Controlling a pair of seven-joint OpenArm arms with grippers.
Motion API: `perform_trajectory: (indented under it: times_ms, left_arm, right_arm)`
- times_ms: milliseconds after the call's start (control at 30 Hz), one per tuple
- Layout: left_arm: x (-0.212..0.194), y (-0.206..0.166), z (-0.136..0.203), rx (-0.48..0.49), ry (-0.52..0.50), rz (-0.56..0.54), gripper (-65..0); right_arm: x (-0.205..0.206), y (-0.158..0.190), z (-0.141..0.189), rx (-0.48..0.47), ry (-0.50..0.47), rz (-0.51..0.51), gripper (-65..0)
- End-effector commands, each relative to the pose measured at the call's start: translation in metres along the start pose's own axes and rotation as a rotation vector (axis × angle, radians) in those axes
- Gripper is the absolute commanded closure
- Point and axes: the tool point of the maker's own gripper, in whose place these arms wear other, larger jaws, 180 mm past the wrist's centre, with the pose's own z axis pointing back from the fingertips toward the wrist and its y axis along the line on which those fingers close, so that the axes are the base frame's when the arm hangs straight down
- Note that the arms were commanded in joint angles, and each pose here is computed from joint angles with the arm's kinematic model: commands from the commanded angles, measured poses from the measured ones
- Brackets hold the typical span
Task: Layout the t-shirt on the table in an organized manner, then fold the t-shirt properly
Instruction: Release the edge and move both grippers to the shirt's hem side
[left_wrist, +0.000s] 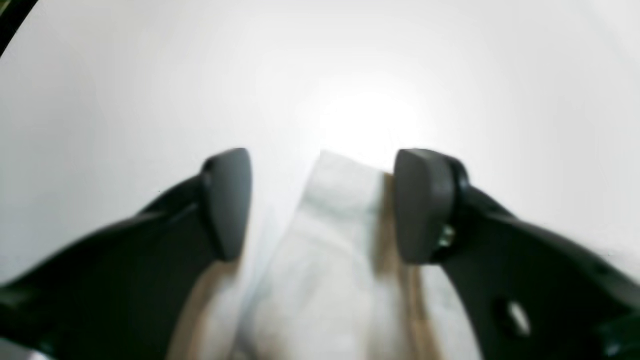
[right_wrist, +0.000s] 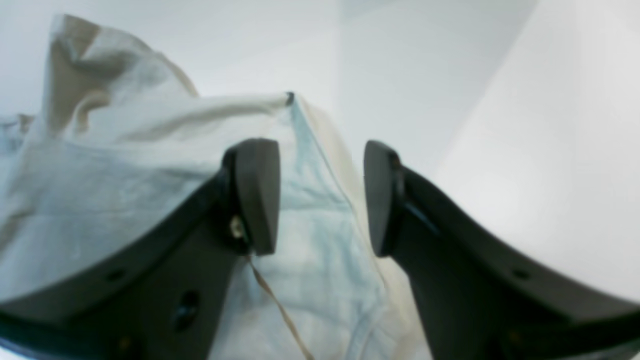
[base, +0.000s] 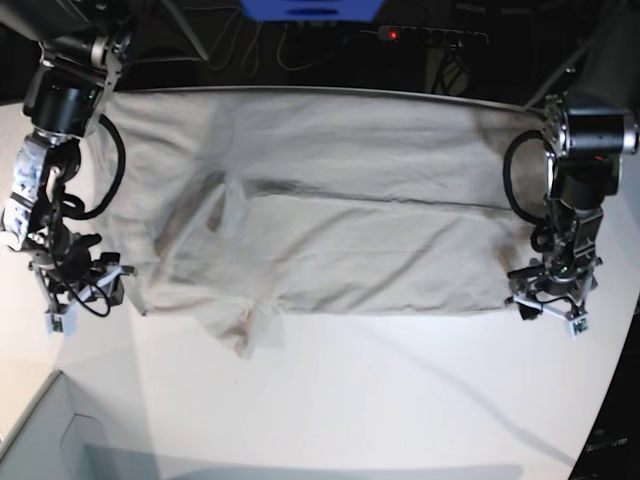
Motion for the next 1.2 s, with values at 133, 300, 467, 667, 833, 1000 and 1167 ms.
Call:
perform_trajectory:
  times_ms: [133, 300, 467, 667, 833, 1000, 1167]
  left_arm:
    - [0.033, -0.001, -0.002, -0.002, -0.091, -0.007, -36.9]
    - [0.029, -0.004, -0.002, -0.007, -0.084, -0.004, -36.9]
    - [0.016, -0.005, 0.000, -0.016, -0.064, -0.010, -36.8]
    - [0.000, -0.018, 0.002, -0.089, -0.037, 0.005, -36.6]
    - [-0.016, -0.010, 0.002, -0.073, 0.005, 0.006, -31.5]
    - [-0.013, -0.010, 0.002, -0.071, -0.020, 0.009, -2.7]
    - [-0.013, -0.011, 0.002, -0.071, -0.022, 0.012, -0.2]
  right_arm:
    - [0.024, -0.010, 0.004, -0.020, -0.087, 0.005, -27.4]
    - [0.024, -0.010, 0.004, -0.020, -0.086, 0.005, -27.4]
    - [0.023, -0.010, 0.004, -0.019, -0.084, 0.006, -27.4]
    - [0.019, -0.010, 0.004, -0.020, -0.077, 0.006, -27.4]
    - [0.022, -0.011, 0.004, -0.020, -0.082, 0.006, -27.4]
    - [0.037, 0.005, -0.006, 0.018, -0.081, 0.048, -27.5]
    - [0.036, 0.002, -0.043, 0.059, -0.036, 0.019, -27.5]
